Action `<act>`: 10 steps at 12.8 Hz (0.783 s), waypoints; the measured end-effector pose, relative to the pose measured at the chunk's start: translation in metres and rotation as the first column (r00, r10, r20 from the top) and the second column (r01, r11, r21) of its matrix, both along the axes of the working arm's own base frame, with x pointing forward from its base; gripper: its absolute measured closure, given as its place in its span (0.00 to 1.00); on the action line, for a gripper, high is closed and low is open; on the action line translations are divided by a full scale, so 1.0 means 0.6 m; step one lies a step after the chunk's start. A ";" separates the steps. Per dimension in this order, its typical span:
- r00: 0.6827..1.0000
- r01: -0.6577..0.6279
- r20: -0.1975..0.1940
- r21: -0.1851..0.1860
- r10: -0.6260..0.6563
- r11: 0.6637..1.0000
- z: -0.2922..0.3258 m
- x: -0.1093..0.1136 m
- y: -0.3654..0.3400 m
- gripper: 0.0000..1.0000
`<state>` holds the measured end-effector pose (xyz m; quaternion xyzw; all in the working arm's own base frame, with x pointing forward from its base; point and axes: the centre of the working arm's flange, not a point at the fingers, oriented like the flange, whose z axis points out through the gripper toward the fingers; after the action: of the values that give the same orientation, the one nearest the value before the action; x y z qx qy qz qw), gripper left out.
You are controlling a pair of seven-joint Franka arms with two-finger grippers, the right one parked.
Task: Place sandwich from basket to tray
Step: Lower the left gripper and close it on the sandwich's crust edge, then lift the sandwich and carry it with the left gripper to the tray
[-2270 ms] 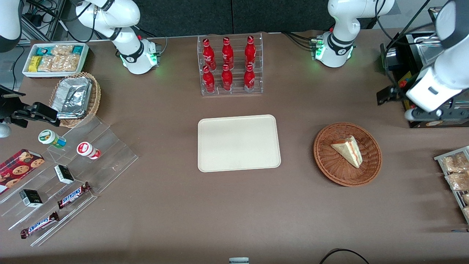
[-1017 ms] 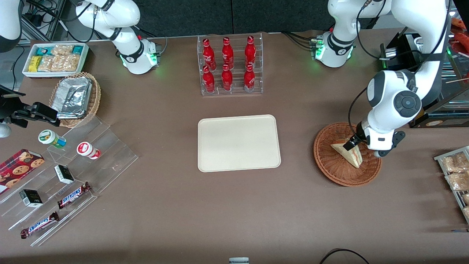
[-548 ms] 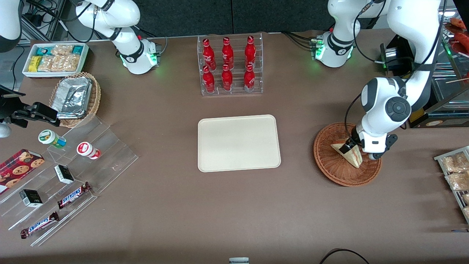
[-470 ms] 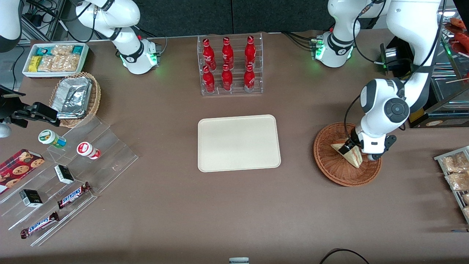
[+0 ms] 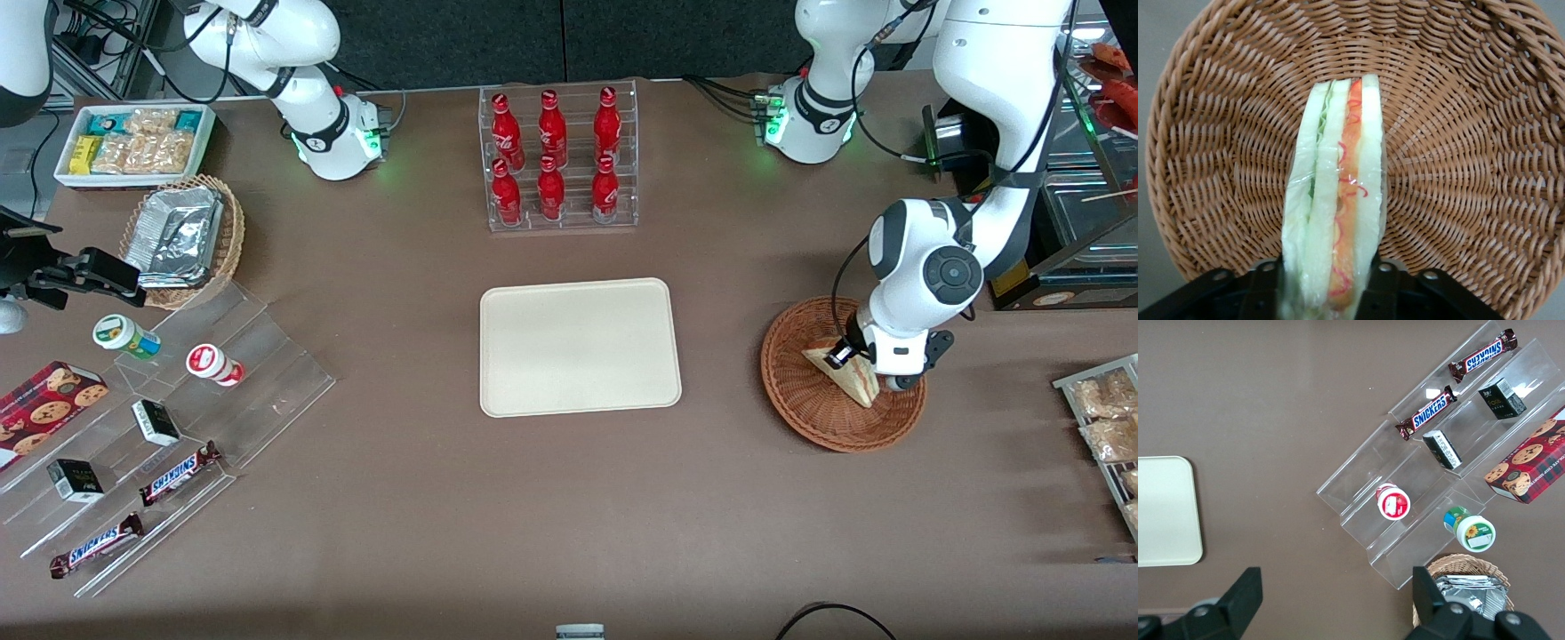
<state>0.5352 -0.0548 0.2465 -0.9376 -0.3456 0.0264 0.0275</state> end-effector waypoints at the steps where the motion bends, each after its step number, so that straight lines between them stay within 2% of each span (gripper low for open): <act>1: 1.000 0.016 -0.016 0.016 -0.016 1.000 0.003 -0.003 0.001 0.67; 5: 0.993 0.096 -0.068 0.054 -0.092 0.994 0.075 -0.004 -0.027 0.73; 7: 0.981 0.178 -0.090 0.055 -0.172 0.983 0.117 0.001 -0.072 0.82; 10: 0.957 0.281 -0.091 0.050 -0.276 0.958 0.170 0.004 -0.170 0.83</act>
<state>0.5377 -0.1571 0.3487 -0.9737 -0.2093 0.0506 0.0745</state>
